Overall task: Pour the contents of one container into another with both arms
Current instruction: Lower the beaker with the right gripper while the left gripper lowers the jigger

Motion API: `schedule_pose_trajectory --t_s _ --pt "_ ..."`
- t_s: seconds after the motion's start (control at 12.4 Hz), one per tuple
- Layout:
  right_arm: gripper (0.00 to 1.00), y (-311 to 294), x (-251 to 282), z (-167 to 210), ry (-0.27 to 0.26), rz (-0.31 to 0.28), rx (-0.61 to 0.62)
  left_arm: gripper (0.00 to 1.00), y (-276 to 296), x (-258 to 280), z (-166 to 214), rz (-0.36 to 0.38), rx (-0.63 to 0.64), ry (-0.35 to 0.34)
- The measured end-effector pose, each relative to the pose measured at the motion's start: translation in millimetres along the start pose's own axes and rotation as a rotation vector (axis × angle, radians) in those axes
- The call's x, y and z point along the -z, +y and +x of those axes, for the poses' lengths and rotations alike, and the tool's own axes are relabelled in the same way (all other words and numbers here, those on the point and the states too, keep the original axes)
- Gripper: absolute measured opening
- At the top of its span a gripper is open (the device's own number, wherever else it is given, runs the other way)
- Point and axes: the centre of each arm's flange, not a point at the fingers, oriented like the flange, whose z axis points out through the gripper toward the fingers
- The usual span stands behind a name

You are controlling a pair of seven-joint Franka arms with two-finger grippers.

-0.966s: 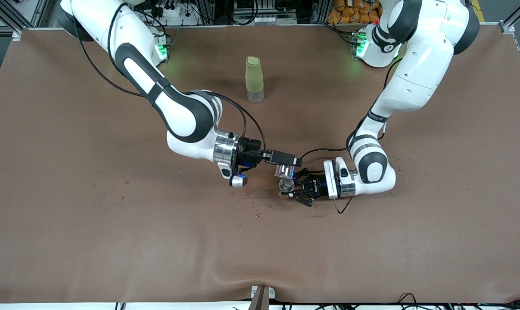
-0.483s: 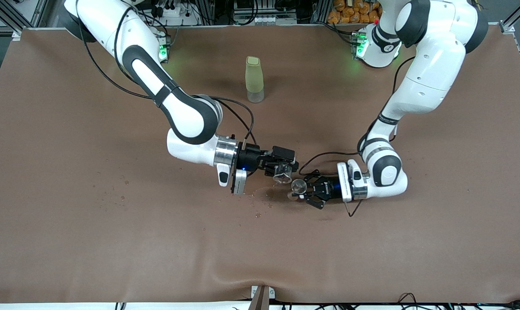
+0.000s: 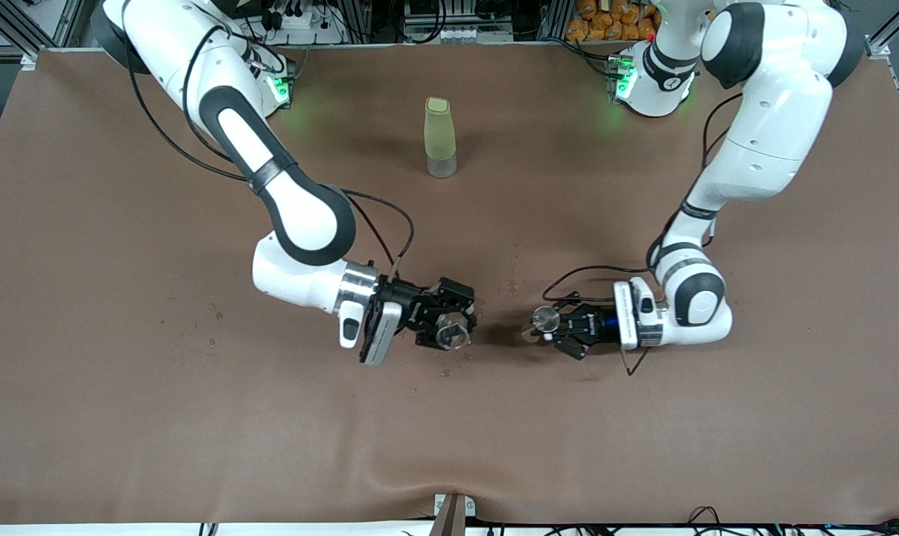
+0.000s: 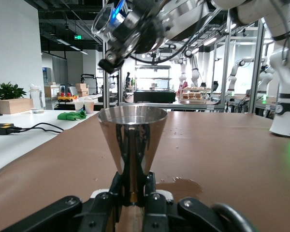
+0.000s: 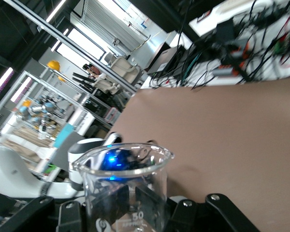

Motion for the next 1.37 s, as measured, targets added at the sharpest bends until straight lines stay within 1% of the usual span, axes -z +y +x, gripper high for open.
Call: schedule_pose_trajectory --t_s 0.16,0.32,0.48,0.72,0.8,0.97,1.05,1.21,1.37 --pt "0.15 29.0 24.7 9.4 0.005 -0.063 0.099 0.20 5.5 47.0 -11.0 -0.026 0.011 -0.021" --pt "0.15 58.7 49.9 10.0 -0.007 -0.094 0.163 0.20 11.6 101.9 -16.8 -0.055 0.016 -0.035" --pt "0.15 79.9 71.1 6.2 -0.015 -0.122 0.206 0.20 21.9 157.6 -24.7 -0.075 0.027 -0.060" --pt "0.15 96.9 107.6 5.5 -0.030 -0.170 0.245 0.20 37.5 212.5 -30.1 -0.076 0.047 -0.037" --pt "0.15 102.0 125.9 6.5 -0.038 -0.181 0.254 0.20 42.4 225.3 -32.6 -0.079 0.053 -0.043" --pt "0.15 113.4 169.4 3.7 -0.061 -0.180 0.275 0.20 50.3 244.7 -37.6 -0.086 0.062 -0.062" --pt "0.15 122.9 193.3 -4.1 -0.077 -0.173 0.286 0.20 53.5 250.9 -41.3 -0.083 0.069 -0.065" --pt "0.15 149.5 239.7 -34.5 -0.111 -0.155 0.322 0.20 59.6 260.4 -51.0 -0.077 0.084 -0.065" --pt "0.15 179.9 280.6 -72.6 -0.128 -0.128 0.365 0.20 64.5 269.2 -57.0 -0.077 0.089 -0.071"
